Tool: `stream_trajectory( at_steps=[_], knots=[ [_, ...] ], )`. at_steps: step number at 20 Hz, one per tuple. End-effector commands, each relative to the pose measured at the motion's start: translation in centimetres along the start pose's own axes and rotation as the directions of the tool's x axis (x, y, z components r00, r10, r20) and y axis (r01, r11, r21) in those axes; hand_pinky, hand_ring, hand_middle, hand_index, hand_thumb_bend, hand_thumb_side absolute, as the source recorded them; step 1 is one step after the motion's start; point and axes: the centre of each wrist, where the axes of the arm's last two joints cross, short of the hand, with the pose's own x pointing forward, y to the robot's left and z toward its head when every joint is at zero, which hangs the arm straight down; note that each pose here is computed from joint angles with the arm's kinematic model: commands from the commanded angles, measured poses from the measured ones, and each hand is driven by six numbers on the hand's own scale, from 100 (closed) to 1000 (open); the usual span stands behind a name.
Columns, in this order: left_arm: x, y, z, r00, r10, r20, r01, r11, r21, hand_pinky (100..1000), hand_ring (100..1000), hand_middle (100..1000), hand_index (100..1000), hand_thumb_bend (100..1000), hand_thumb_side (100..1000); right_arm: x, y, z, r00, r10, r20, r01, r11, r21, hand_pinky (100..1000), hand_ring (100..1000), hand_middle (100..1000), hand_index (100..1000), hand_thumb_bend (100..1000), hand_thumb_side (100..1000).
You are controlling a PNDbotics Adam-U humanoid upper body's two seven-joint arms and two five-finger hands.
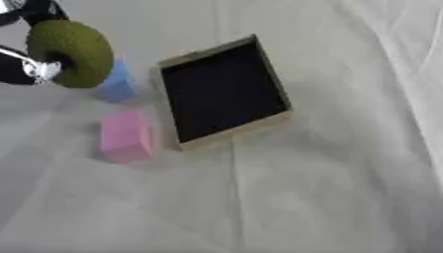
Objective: Pick up objects on the table and place them in the box.
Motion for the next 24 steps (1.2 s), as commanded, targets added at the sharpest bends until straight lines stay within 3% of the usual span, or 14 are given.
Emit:
stream_trajectory(
  at_steps=[1, 5, 11, 24],
  knots=[
    [1.7, 1.9, -0.3, 0.998, -0.018, 0.061, 0.016, 0.999, 0.040, 704, 600, 523, 656, 100, 100, 0.7, -0.5, -0.6, 1.000, 0.013, 0.027, -0.014, 1.000, 0.014, 876, 940, 649, 808, 100, 620],
    [3.5, 2.9, -2.2, 0.990, -0.010, 0.143, 0.002, 0.998, 0.056, 703, 595, 519, 653, 100, 100, 0.6, -0.5, -0.5, 1.000, 0.010, 0.022, -0.011, 1.000, 0.014, 876, 940, 649, 808, 100, 621],
    [4.5, 3.3, -5.4, 0.984, 0.006, 0.180, -0.020, 0.997, 0.076, 704, 590, 517, 654, 100, 100, 0.7, -0.3, -0.7, 1.000, -0.003, 0.025, 0.002, 1.000, 0.016, 876, 940, 649, 808, 100, 622],
    [4.4, 0.0, -12.5, 0.981, 0.076, 0.180, -0.091, 0.993, 0.078, 711, 591, 516, 656, 100, 111, 0.7, 0.4, -1.6, 0.998, -0.044, 0.048, 0.043, 0.999, 0.022, 877, 943, 649, 809, 100, 625]
  ],
)
